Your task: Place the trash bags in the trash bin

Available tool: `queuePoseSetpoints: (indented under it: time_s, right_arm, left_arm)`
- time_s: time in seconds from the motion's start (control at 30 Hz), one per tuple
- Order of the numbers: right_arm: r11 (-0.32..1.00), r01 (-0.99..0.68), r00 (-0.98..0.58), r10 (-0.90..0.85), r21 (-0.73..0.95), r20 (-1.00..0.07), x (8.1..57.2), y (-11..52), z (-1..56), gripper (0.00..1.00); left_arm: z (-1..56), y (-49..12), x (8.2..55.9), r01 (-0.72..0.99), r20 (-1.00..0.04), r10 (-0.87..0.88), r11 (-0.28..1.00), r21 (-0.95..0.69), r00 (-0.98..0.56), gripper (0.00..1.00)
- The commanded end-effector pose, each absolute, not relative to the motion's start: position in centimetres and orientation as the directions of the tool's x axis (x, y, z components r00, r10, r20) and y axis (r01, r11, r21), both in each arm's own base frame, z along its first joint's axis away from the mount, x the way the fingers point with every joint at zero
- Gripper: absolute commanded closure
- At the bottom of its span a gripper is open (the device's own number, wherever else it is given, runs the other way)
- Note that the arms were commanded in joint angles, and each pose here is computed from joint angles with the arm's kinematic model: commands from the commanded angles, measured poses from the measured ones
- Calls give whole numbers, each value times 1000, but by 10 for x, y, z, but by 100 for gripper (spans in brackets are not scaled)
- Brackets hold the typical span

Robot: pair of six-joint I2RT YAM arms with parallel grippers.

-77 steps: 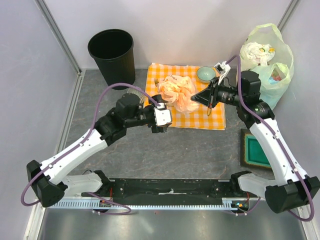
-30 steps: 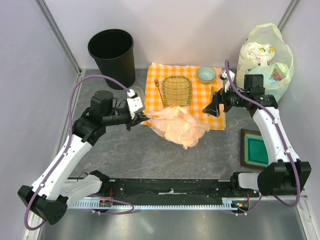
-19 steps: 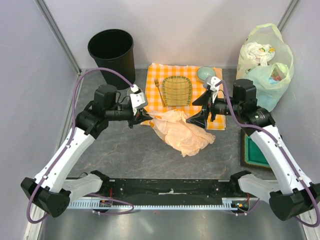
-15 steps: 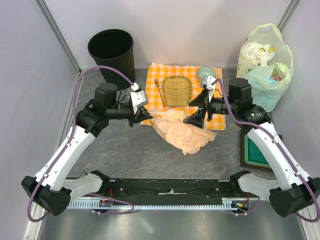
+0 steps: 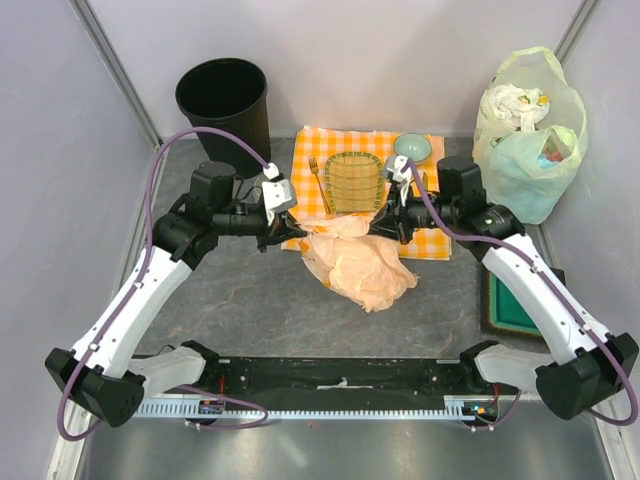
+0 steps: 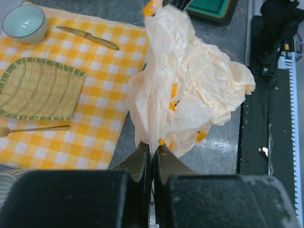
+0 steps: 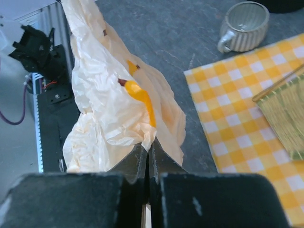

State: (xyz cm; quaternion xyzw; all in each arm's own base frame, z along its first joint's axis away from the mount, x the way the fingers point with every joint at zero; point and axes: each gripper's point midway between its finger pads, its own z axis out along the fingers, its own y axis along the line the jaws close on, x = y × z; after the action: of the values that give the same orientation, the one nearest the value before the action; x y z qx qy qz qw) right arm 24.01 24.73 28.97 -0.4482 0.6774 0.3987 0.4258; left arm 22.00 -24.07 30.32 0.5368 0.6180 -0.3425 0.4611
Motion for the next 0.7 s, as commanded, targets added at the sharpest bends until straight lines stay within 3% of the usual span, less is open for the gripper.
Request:
queuePoseSetpoints:
  time_s: [0.0,0.13,0.27,0.33,0.37,0.53,0.67]
  right_arm:
    - [426,-893,-248,-189,148,-950,259,216,324,100]
    - [505,-795,-406,-31,336,-913,285,190,325,100]
    - [480,-749,-443,150,457,-884,296,198,346,100]
    - [452,-711,-492,227,539,-840,300,202,354,100]
    - [455,-692,-502,254,560,-827,304,201,355,100]
    - [392,-650,-510,411,651,-756,313,203,372,100]
    - [350,-665,-521,413,659,-746,311,207,380,100]
  left_arm:
    - [303,-208,271,929,-932,361,352,111,-26,98]
    - [313,-180,326,868,-950,252,495,-39,-186,98]
    - [330,-184,345,827,-947,153,539,-161,-284,45]
    - [336,-184,338,821,-946,130,540,-185,-298,37]
    - [338,-184,330,825,-947,126,533,-187,-296,15]
    - [308,-196,272,816,-921,61,489,-308,-384,7]
    - [275,-221,259,811,-898,82,471,-347,-432,5]
